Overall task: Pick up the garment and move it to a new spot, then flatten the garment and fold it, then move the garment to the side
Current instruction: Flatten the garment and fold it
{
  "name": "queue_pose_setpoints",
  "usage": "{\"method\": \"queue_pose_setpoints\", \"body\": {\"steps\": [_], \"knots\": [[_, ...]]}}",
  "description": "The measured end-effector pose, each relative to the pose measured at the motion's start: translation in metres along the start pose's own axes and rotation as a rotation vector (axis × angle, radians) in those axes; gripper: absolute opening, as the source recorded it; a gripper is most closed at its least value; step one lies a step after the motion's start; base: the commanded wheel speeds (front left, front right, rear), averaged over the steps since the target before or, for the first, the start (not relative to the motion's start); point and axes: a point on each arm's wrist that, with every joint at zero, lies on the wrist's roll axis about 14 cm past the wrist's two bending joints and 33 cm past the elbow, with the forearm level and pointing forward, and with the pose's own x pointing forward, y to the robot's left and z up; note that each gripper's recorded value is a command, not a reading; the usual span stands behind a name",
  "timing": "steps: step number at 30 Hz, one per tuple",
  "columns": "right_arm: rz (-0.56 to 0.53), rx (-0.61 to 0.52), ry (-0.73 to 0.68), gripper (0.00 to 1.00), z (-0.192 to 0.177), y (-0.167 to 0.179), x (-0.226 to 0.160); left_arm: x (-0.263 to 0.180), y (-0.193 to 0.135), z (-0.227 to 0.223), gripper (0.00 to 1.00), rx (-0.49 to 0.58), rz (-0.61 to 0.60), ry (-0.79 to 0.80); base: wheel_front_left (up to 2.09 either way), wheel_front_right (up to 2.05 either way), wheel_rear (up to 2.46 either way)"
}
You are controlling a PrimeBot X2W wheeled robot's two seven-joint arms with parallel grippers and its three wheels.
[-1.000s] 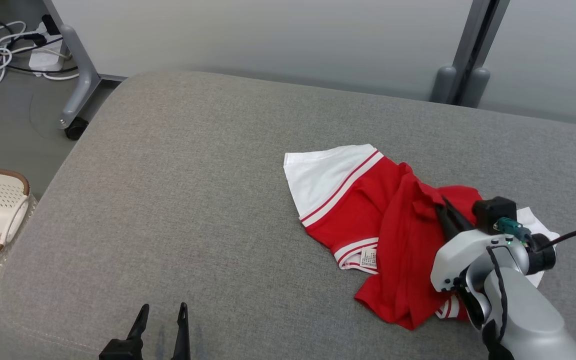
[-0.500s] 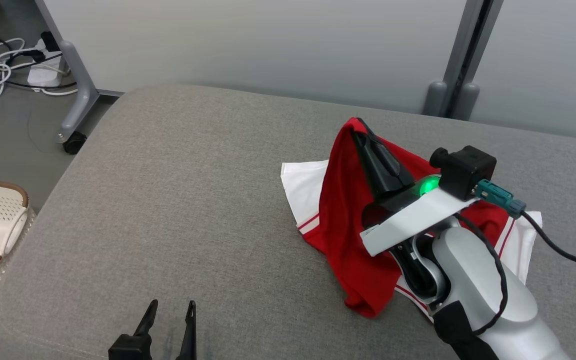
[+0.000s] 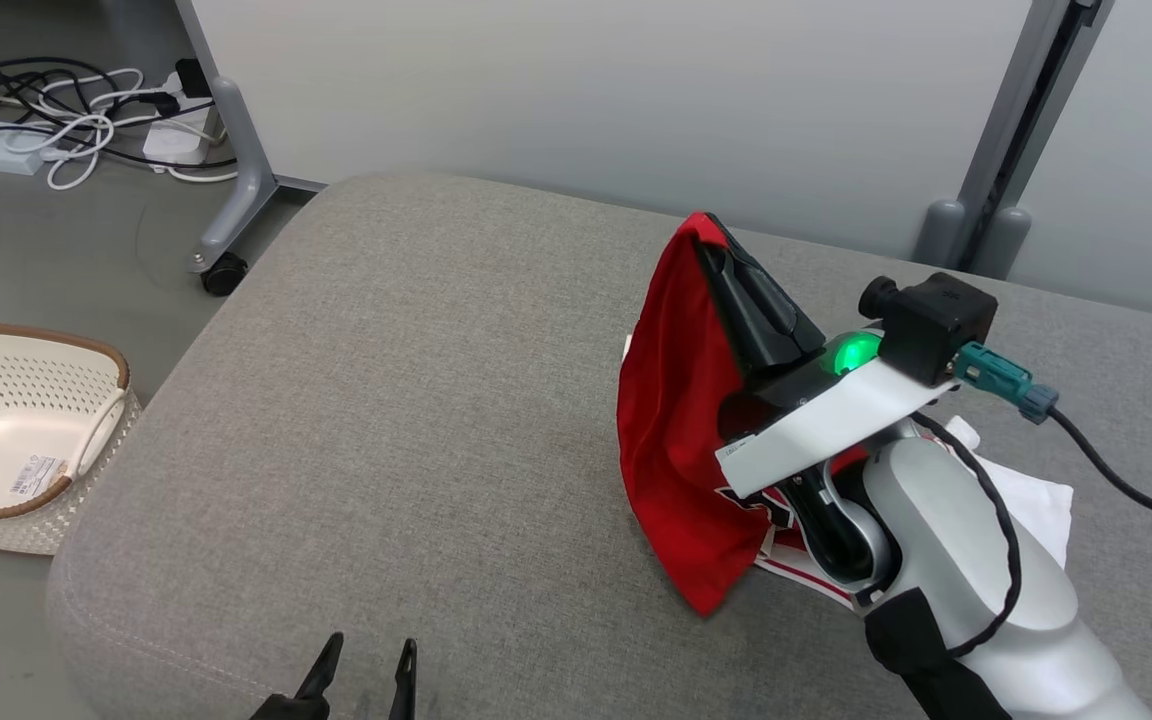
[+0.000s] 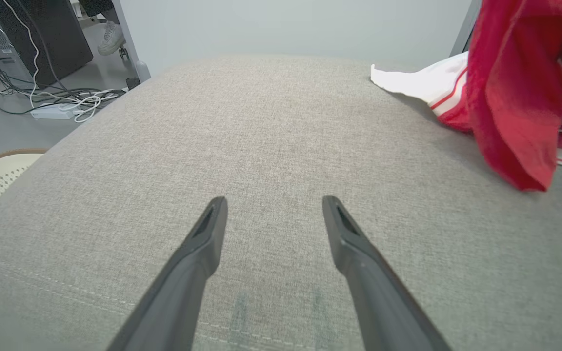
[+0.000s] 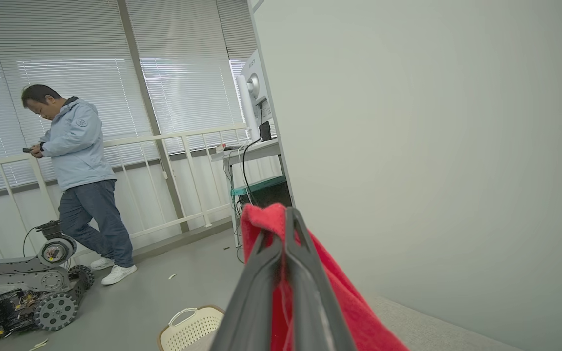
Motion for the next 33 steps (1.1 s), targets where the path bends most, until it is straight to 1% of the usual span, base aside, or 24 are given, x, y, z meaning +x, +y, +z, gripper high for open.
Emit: {"method": "queue_pose_setpoints", "body": {"steps": [7,11,15,16,20,23,30,33], "knots": [[0.025,0.022,-0.029,0.00,0.008,0.007,0.007,-0.004,0.001,-0.005,1.00,-0.016,0.006,0.016,0.00,0.00,0.00],[-0.012,-0.007,-0.084,0.00,0.029,-0.006,0.012,-0.003,0.000,-0.003,1.00,-0.022,0.008,0.008,0.00,0.00,0.00],[-0.107,-0.084,-0.106,0.00,0.043,-0.041,0.010,-0.002,-0.001,-0.004,1.00,-0.022,0.007,0.011,0.00,0.00,0.00],[-0.156,-0.139,-0.101,0.00,0.047,-0.061,0.009,-0.001,-0.002,-0.004,1.00,-0.026,0.005,0.016,0.00,0.00,0.00],[-0.271,-0.235,-0.081,0.00,0.053,-0.105,0.003,0.002,-0.004,-0.006,1.00,-0.027,0.000,0.025,0.00,0.00,0.00],[-0.349,-0.287,-0.060,0.00,0.055,-0.132,-0.004,0.005,-0.005,-0.004,1.00,-0.025,-0.003,0.023,0.00,0.00,0.00],[-0.525,-0.347,-0.015,0.00,0.056,-0.187,-0.029,0.003,-0.004,-0.007,1.00,-0.027,0.006,0.035,0.00,0.00,0.00],[-0.579,-0.359,0.009,0.00,0.054,-0.205,-0.040,0.003,-0.001,-0.008,1.00,-0.027,0.015,0.040,0.00,0.00,0.00]]}}
